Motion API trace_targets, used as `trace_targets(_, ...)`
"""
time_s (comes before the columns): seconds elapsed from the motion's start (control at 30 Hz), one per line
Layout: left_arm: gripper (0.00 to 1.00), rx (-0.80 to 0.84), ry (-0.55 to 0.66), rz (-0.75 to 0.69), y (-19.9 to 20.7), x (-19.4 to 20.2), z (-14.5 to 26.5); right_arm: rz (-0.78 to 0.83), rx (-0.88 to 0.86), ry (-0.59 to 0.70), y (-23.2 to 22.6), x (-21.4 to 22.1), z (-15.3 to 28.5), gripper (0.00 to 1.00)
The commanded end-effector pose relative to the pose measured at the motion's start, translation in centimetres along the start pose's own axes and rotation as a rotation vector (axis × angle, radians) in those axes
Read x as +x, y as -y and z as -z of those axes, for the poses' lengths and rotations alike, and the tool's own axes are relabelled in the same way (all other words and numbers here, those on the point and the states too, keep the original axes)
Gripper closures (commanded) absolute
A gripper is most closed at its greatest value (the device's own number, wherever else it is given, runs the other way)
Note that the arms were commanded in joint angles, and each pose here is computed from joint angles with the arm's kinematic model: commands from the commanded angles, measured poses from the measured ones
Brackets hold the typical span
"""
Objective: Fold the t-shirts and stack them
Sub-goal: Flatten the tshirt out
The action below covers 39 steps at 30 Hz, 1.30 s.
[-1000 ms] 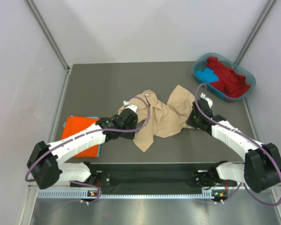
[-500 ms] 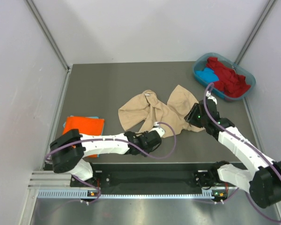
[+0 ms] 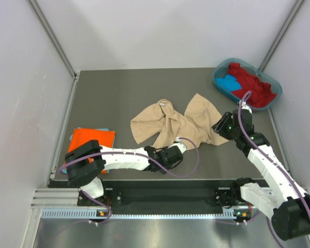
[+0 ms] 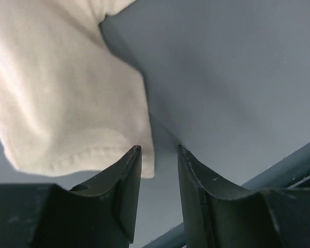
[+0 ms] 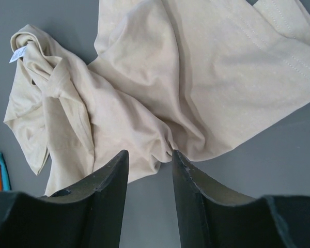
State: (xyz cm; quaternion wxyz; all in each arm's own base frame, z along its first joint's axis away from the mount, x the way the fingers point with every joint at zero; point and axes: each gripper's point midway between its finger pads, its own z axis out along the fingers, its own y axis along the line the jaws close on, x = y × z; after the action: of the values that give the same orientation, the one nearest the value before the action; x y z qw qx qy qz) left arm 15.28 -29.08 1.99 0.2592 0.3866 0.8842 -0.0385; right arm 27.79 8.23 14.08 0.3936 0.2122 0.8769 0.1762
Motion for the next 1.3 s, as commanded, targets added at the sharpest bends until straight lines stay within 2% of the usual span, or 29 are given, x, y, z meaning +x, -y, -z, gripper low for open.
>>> trace_targets(0.0,0.61,-0.008,0.000,0.011,0.4,-0.2,-0.8,0.007,-0.026,0.032,-0.5,-1.3,0.7,0.60)
trace_targets(0.07,0.63,-0.020,0.001,0.037,0.3,-0.1,-0.8,0.004,-0.022,0.033,-0.4,-1.3,0.8,0.60)
trace_targets(0.2,0.86,-0.100,0.032,0.088,-1.3,-1.3,0.5,-0.005,-0.019,0.037,-0.7,-2.0,0.7,0.60)
trace_targets(0.23,0.97,-0.123,0.053,0.124,-1.9,-2.2,1.5,-0.010,-0.027,0.050,-1.2,-2.8,0.8,0.59)
trace_targets(0.27,1.00,-0.165,0.100,0.155,-2.8,-4.3,2.8,-0.014,-0.021,0.041,-1.3,-2.8,0.7,0.59)
trace_targets(0.4,1.00,-0.209,0.160,0.309,-7.2,-7.9,7.3,-0.031,-0.014,0.041,-2.2,-4.1,0.2,0.59)
trace_targets(0.43,1.00,-0.229,0.170,0.381,-9.5,-8.2,8.6,-0.030,-0.009,0.043,-2.4,-4.6,-0.1,0.59)
trace_targets(0.5,1.00,-0.195,0.205,0.454,-10.9,-9.1,10.0,-0.029,0.003,0.052,-2.5,-5.4,-0.4,0.59)
trace_targets(0.53,1.00,-0.180,0.259,0.484,-12.1,-10.0,11.3,-0.028,0.002,0.061,-2.8,-6.1,-0.4,0.57)
trace_targets(0.57,1.00,-0.146,0.283,0.463,-11.8,-10.3,11.6,-0.025,0.018,0.041,-2.6,-5.9,-0.8,0.57)
trace_targets(0.63,1.00,0.029,0.312,0.356,-9.1,-10.9,12.7,-0.026,0.009,0.028,-2.8,-5.8,-0.9,0.57)
trace_targets(0.73,0.73,0.088,0.256,0.285,-6.5,-8.5,11.1,-0.037,0.003,0.027,-2.6,-5.3,-1.1,0.57)
trace_targets(0.8,0.61,0.088,0.208,0.244,-5.3,-6.9,10.0,-0.041,0.003,0.029,-2.4,-5.0,-1.3,0.57)
trace_targets(0.93,0.60,0.066,0.043,0.106,-1.8,-2.8,5.9,-0.041,0.019,0.009,-1.8,-4.2,-1.8,0.58)
trace_targets(1.03,0.63,0.013,-0.050,0.077,-1.6,-0.6,4.1,-0.038,0.022,0.005,-1.7,-4.1,-1.8,0.58)
trace_targets(1.27,0.60,0.047,-0.055,0.066,-0.6,-0.3,2.8,-0.027,0.014,0.018,-1.7,-4.2,-1.2,0.57)
